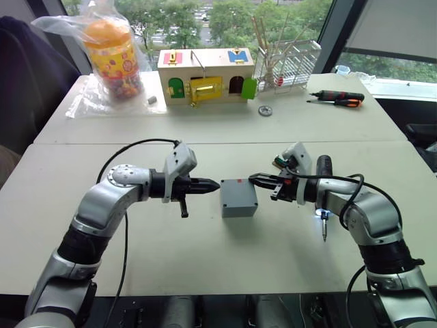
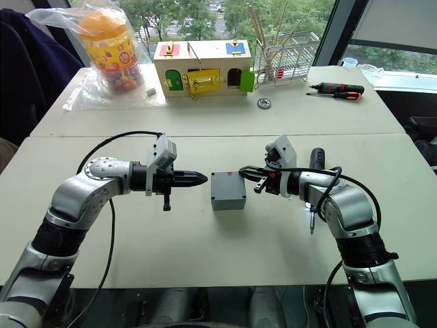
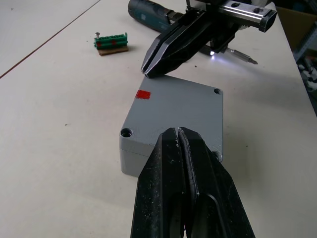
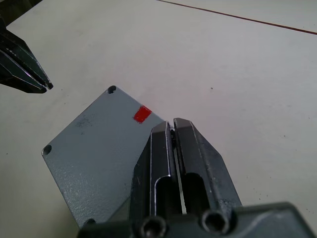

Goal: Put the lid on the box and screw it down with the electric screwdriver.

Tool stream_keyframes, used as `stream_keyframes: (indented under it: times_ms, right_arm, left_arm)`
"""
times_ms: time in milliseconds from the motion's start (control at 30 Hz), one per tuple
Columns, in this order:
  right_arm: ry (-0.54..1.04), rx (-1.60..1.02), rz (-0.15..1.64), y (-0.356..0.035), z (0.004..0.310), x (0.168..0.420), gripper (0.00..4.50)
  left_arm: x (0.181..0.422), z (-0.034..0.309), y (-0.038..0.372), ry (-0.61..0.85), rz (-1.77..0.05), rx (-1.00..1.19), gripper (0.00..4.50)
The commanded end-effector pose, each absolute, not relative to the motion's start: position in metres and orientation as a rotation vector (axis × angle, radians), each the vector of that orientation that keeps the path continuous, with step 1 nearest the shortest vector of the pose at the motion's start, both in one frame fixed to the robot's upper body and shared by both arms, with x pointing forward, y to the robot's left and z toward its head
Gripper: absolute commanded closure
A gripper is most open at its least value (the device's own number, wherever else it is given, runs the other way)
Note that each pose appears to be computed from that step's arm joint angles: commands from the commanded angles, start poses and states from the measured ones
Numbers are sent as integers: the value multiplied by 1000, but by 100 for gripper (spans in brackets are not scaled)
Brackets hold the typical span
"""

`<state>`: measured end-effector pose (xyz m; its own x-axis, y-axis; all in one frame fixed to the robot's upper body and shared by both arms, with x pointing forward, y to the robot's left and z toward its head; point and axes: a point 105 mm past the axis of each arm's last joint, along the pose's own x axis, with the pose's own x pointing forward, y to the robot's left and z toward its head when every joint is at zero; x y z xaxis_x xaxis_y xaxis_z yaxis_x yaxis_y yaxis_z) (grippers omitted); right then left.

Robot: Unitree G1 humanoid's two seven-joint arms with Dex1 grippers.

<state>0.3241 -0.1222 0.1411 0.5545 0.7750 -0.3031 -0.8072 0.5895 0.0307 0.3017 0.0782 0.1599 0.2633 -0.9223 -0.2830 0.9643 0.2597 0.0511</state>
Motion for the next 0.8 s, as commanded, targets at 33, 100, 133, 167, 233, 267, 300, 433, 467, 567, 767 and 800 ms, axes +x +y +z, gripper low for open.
stream_keyframes:
  times_ms: [33,100,133,167,233,267,300,433,467,567,767,800]
  right_arm:
    - [252,-133,943,-121,154,325,286]
    - [247,-141,937,-123,155,325,182]
    - [240,-146,928,-124,157,326,131]
    - [233,-151,920,-126,160,327,73]
    - [191,-151,889,-134,175,329,5]
    - [164,-149,872,-138,185,330,5]
    - [157,-134,836,-149,198,330,5]
    - [268,-182,687,-196,217,328,5]
    - [302,-192,646,-208,221,327,5]
    - [436,-183,516,-240,225,324,2]
    - [746,-26,287,-283,195,314,2]
    - [783,21,285,-284,191,311,2]
  left_arm:
    - [300,164,77,181,-1296,241,450]
    - [300,165,77,180,-1297,241,450]
    - [301,165,77,180,-1298,241,450]
    - [301,165,77,179,-1299,241,450]
    - [300,166,76,173,-1303,241,450]
    - [300,167,75,169,-1306,241,450]
    - [299,170,74,158,-1318,236,450]
    - [294,179,66,123,-1366,264,450]
    - [293,181,64,113,-1380,274,450]
    - [284,185,53,78,-1437,316,450]
    - [266,182,37,37,-1535,427,450]
    - [264,182,36,32,-1539,432,450]
